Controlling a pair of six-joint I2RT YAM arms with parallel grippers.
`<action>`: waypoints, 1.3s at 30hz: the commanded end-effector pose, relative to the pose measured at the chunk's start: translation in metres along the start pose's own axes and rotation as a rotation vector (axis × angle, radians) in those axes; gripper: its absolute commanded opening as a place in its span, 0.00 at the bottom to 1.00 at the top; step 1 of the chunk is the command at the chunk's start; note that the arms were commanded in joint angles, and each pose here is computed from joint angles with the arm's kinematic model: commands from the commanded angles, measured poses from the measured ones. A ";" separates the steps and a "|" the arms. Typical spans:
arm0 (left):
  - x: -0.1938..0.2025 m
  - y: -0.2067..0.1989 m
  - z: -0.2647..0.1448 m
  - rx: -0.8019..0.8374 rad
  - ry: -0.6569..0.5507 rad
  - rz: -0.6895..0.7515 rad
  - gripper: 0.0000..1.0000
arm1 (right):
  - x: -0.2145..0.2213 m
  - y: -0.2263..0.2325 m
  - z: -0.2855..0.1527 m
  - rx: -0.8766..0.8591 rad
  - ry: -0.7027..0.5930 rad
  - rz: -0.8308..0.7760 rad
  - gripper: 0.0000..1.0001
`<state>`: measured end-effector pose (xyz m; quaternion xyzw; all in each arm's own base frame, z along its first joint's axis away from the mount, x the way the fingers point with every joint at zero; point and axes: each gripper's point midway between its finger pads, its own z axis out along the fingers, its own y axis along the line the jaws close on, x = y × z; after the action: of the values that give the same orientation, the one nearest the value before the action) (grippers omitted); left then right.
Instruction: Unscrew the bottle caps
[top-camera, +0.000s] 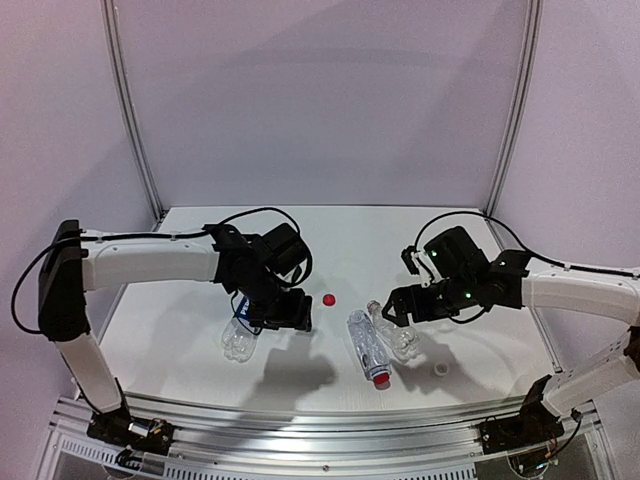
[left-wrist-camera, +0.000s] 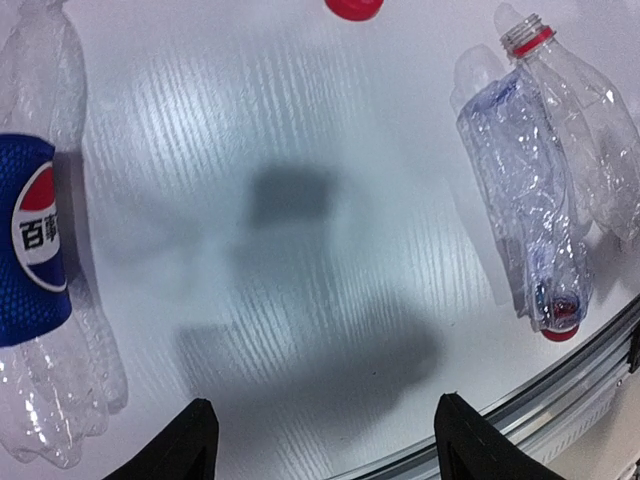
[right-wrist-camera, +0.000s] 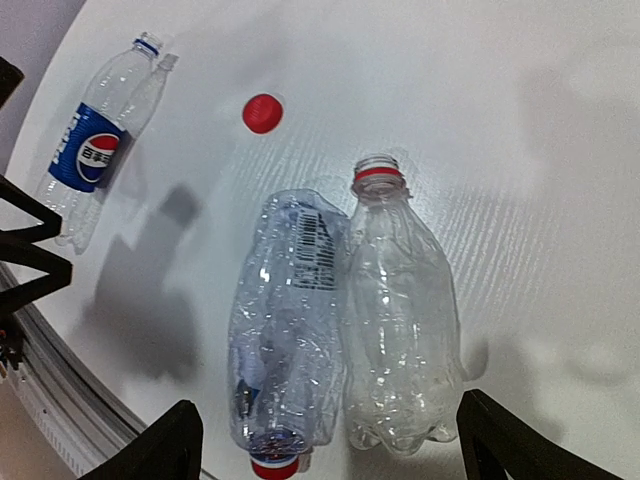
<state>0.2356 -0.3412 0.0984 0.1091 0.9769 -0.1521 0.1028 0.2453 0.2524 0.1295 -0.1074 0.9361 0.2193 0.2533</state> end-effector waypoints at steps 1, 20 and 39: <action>0.006 0.010 -0.013 -0.033 -0.069 -0.003 0.74 | 0.006 0.025 -0.002 -0.079 0.042 0.007 0.90; 0.032 0.056 -0.074 -0.076 -0.260 0.003 0.99 | 0.004 0.043 0.091 0.005 0.196 -0.037 0.81; 0.031 0.055 -0.104 -0.038 -0.314 0.063 0.99 | 0.019 0.020 0.135 0.139 0.287 -0.068 0.58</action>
<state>0.2035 -0.2556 0.1670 0.1018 0.9508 -0.1498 0.2512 0.2830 0.3323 0.0272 -0.1466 0.9686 0.1433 0.1410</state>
